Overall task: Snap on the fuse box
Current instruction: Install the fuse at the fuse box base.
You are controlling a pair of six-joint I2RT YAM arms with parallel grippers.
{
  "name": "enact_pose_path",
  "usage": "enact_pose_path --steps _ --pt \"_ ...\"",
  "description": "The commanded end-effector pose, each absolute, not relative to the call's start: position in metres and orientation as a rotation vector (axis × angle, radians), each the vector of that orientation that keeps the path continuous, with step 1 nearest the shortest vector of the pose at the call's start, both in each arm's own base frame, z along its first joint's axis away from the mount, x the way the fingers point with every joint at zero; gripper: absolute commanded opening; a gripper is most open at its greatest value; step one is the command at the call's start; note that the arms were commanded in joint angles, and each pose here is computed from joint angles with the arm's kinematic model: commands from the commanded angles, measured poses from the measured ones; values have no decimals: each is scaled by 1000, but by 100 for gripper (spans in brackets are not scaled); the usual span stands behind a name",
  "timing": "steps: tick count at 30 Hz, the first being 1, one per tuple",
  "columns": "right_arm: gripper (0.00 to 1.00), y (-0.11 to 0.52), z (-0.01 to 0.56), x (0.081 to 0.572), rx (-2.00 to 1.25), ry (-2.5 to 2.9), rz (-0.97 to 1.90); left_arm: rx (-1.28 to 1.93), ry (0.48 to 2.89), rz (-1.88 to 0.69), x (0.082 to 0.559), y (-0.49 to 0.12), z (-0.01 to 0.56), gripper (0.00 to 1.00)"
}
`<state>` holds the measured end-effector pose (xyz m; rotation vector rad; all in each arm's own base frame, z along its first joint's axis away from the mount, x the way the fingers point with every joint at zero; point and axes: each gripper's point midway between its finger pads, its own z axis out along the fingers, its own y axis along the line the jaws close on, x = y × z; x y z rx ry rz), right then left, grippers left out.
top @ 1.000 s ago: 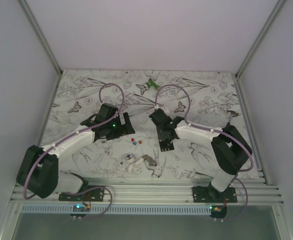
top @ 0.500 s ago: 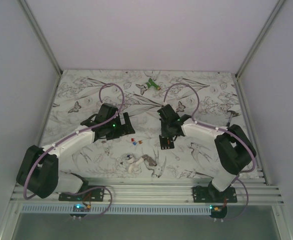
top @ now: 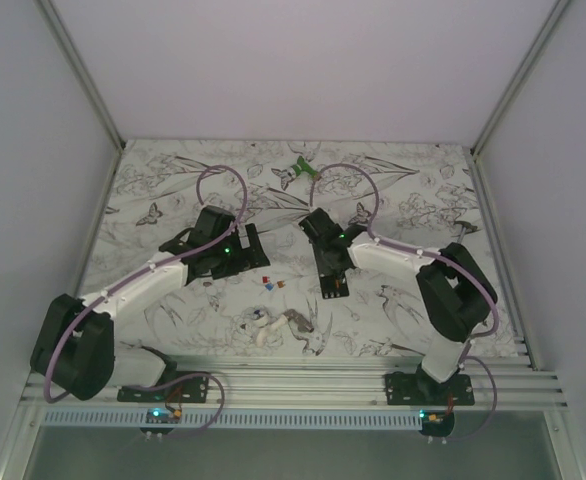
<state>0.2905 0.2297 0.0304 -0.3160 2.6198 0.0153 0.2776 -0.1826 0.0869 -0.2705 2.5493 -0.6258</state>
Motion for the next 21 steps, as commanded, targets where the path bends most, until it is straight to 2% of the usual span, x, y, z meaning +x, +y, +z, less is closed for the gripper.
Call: enact_pose_path --steps 1,5,9,14,21 --pt "0 232 4 286 -507 2670 -49 -254 2530 -606 276 -179 93 99" --pt "3 250 31 301 -540 2612 24 -255 2526 -598 274 -176 93 99" --pt "17 259 54 306 -542 2576 75 -252 2523 -593 274 -176 94 99" --pt "26 258 69 306 -527 2557 84 -253 2529 -589 274 -176 92 99" --pt "26 255 67 302 -520 2581 71 -248 2528 -588 275 -176 93 99"
